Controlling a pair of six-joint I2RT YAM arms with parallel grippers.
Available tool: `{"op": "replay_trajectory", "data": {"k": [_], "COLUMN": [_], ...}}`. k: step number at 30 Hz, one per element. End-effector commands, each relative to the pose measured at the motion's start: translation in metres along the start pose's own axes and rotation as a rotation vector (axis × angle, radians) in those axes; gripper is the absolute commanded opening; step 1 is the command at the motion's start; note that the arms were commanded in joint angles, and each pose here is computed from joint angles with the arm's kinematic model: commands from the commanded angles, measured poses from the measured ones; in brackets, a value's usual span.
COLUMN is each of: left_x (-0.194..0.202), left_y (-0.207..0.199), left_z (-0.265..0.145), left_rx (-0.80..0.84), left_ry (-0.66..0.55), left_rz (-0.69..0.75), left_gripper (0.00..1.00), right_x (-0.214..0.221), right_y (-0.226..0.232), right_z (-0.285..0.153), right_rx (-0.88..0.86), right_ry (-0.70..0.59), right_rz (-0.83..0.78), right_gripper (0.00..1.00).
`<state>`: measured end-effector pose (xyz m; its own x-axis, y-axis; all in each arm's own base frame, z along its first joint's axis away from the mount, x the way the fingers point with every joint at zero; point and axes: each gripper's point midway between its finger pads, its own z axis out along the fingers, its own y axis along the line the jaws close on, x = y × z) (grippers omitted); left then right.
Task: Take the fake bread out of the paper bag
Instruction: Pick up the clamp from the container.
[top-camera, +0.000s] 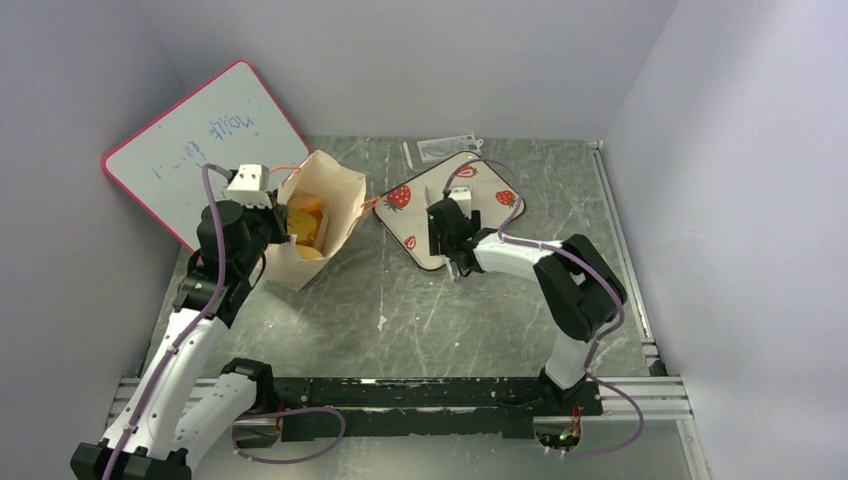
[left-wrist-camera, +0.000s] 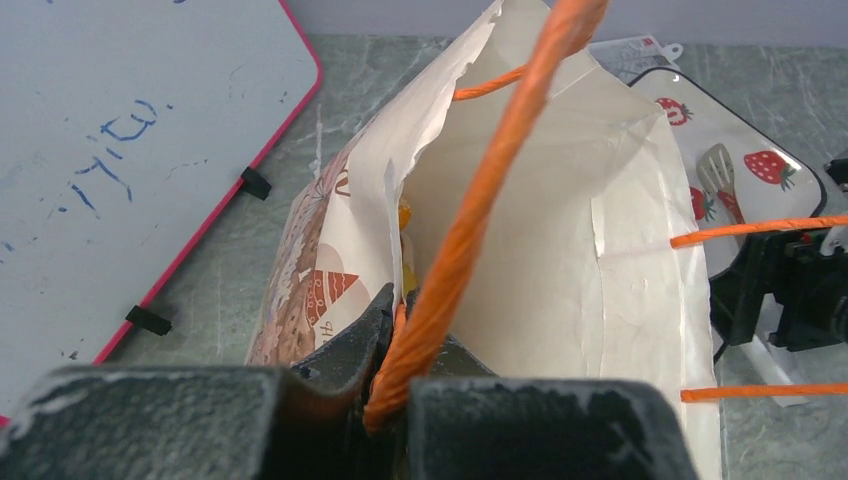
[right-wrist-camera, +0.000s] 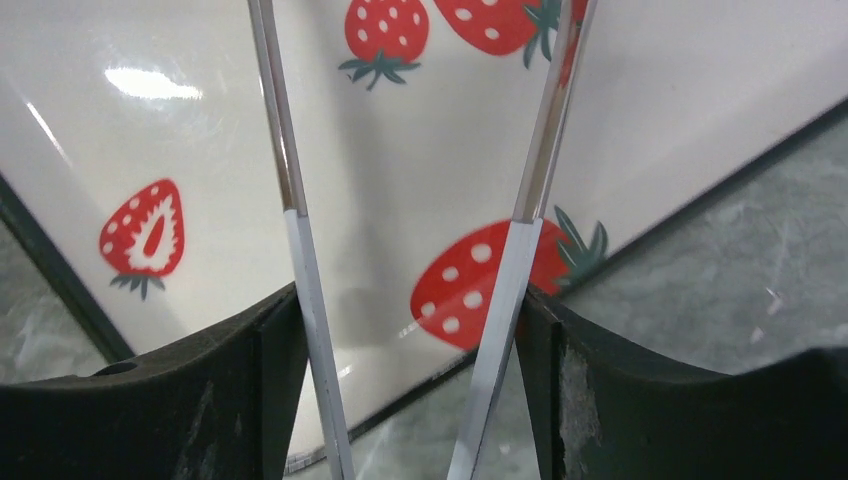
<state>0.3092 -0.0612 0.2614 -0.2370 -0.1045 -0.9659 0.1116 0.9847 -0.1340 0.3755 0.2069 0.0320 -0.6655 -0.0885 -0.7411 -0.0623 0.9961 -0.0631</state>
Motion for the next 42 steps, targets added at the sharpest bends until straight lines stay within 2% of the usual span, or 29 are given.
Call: {"op": "replay_trajectory", "data": {"k": [1, 10, 15, 27, 35, 42], "left_x": [-0.002, 0.011, 0.029, 0.072, 0.078, 0.064], "left_y": [-0.01, -0.033, -0.045, -0.087, -0.085, -0.073], "left_z": [-0.004, -0.005, -0.006, -0.013, -0.011, 0.001], "left_rx": [0.077, 0.215, 0.277, 0.376, 0.314, 0.207], "left_ry": [-0.011, 0.025, 0.074, 0.155, 0.156, 0.119], "left_rz": [0.036, 0.042, 0.05, 0.055, 0.003, -0.05], "left_gripper": [0.07, 0.07, 0.07, 0.07, 0.07, 0.07], "right_x": [-0.011, -0.033, -0.062, -0.099, -0.13, -0.125], "right_y": [-0.006, -0.023, -0.028, -0.039, -0.036, -0.022], "right_z": [-0.028, -0.067, -0.091, -0.129, -0.168, -0.194], "right_rx": [-0.028, 0.012, 0.014, 0.017, -0.039, -0.125], "right_ry": [-0.016, -0.042, -0.094, -0.142, -0.174, -0.136], "right_rz": [0.051, 0.084, 0.113, 0.142, 0.17, 0.136], "right_gripper": [0.71, 0.71, 0.71, 0.7, 0.69, 0.69]}}
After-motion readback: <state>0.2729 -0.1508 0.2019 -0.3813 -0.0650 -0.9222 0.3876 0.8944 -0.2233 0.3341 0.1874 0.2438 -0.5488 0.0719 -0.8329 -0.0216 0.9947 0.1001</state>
